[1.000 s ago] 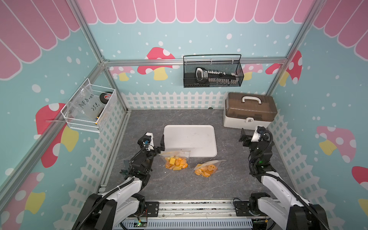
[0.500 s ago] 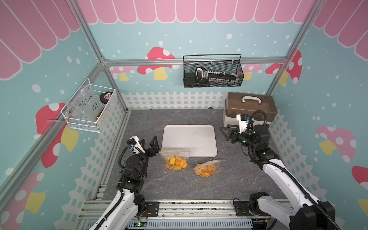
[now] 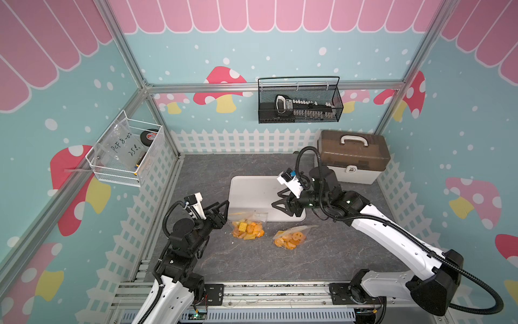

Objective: Pour cookies out of the ziploc bag
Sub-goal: Open the ziploc bag at the center of the board.

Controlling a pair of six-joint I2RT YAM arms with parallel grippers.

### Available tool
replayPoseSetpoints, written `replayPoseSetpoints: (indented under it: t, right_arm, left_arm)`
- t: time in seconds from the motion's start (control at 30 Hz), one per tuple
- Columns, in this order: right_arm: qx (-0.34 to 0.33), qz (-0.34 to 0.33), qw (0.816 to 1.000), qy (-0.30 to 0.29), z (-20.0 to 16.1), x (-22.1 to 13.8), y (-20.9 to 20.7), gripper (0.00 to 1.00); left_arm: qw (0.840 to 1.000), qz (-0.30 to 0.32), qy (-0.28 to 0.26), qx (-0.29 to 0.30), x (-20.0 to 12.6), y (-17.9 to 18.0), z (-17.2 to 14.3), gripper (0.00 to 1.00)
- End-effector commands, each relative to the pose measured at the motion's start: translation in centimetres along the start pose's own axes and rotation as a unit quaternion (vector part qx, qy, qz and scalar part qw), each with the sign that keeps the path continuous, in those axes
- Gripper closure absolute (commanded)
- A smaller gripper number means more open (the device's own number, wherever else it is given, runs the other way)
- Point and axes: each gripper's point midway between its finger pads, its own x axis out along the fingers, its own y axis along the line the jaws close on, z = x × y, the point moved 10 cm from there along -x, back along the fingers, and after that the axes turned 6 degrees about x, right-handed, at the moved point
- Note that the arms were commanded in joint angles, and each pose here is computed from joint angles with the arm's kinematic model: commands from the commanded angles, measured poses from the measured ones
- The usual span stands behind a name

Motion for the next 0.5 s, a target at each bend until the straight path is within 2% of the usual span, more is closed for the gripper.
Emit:
replayPoseSetpoints:
  t: [0.0, 0.2, 0.47]
  right_arm:
    - [-0.044, -0.017, 0.996, 0.081, -0.6, 2.7, 0.9, 0.45]
    - [-0.097, -0.033, 0.987, 0.120, 0.4, 6.8, 2.4, 0.45]
    - [-0.135, -0.056, 0.980, 0.138, 0.6, 10.6, 3.3, 0.45]
  left_arm:
    - [0.999, -0.001, 0.037, -0.028, -0.6, -0.2, -1.0, 0.45]
    - [0.998, 0.014, 0.050, -0.041, -0.9, 0.8, -2.5, 0.51]
    - [0.997, 0.024, 0.063, -0.046, -0.8, 1.7, -3.9, 0.51]
